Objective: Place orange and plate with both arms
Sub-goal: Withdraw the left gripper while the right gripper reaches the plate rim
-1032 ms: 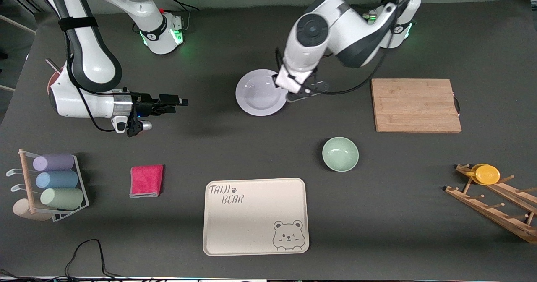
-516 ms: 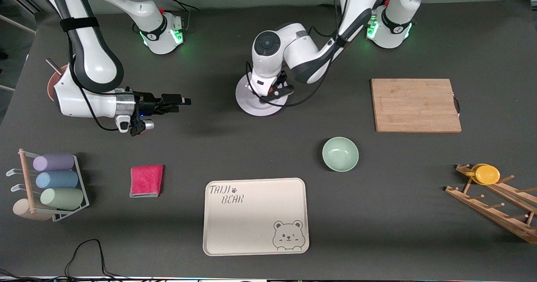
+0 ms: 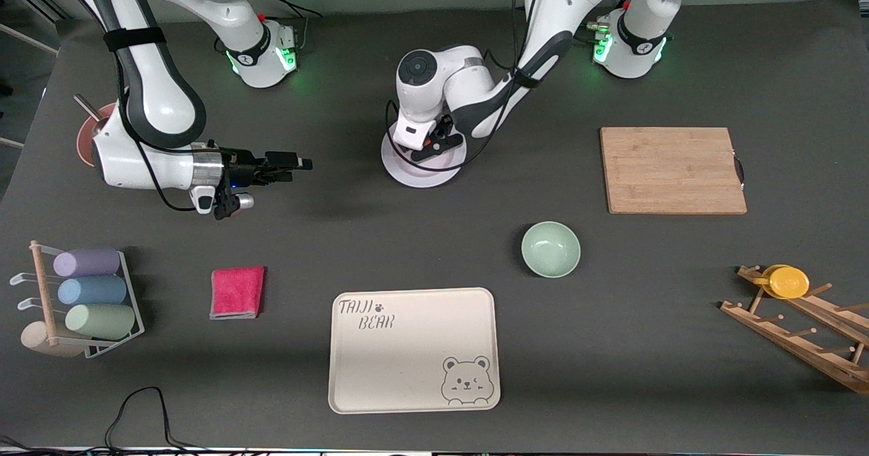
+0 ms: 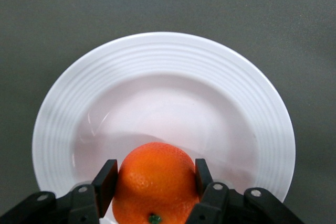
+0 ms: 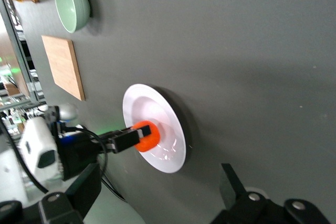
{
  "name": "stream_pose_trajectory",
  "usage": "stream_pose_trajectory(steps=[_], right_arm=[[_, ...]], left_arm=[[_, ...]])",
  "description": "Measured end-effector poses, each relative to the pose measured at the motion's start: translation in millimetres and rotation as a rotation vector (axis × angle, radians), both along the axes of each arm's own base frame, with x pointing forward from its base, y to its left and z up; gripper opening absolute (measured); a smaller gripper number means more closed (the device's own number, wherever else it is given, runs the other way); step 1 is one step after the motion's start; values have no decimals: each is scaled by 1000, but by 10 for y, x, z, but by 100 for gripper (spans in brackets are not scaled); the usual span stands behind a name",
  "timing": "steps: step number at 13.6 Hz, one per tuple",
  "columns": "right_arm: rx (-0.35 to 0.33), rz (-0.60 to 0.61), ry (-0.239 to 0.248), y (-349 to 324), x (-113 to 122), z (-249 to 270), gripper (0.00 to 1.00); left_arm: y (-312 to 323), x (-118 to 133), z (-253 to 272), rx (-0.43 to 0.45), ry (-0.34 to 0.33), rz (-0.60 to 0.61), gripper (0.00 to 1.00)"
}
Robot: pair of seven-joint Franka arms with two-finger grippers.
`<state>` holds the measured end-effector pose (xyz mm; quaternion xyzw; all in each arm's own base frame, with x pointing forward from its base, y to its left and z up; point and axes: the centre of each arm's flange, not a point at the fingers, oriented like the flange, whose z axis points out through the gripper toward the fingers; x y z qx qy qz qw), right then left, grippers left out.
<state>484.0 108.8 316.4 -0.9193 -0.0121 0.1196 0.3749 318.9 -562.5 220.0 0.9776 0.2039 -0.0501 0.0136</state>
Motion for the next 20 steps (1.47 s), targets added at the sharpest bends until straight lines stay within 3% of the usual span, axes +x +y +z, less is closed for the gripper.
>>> stream_pose_trajectory(steps=[2, 6, 8, 10, 12, 16, 20], right_arm=[[14, -7, -7, 7, 7, 5, 100], [65, 23, -65, 6, 1, -193, 100], [84, 36, -80, -10, -6, -462, 99], [101, 40, -84, -21, -22, -718, 99], [144, 39, -76, 0, -92, -1006, 96], [222, 28, -39, 231, -302, -1488, 94], [248, 30, 3, 660, -601, -1667, 94]], left_arm=[[13, 19, -57, 3, 3, 5, 66], [38, 114, 5, 10, -6, 19, 100], [110, 268, 171, 39, -22, 30, 100], [343, 600, 535, 68, -42, 0, 100], [728, 990, 1032, 71, -15, -61, 100], [2098, 1823, 2059, 58, 29, -178, 100], [3595, 2203, 2700, 56, 62, -275, 100]])
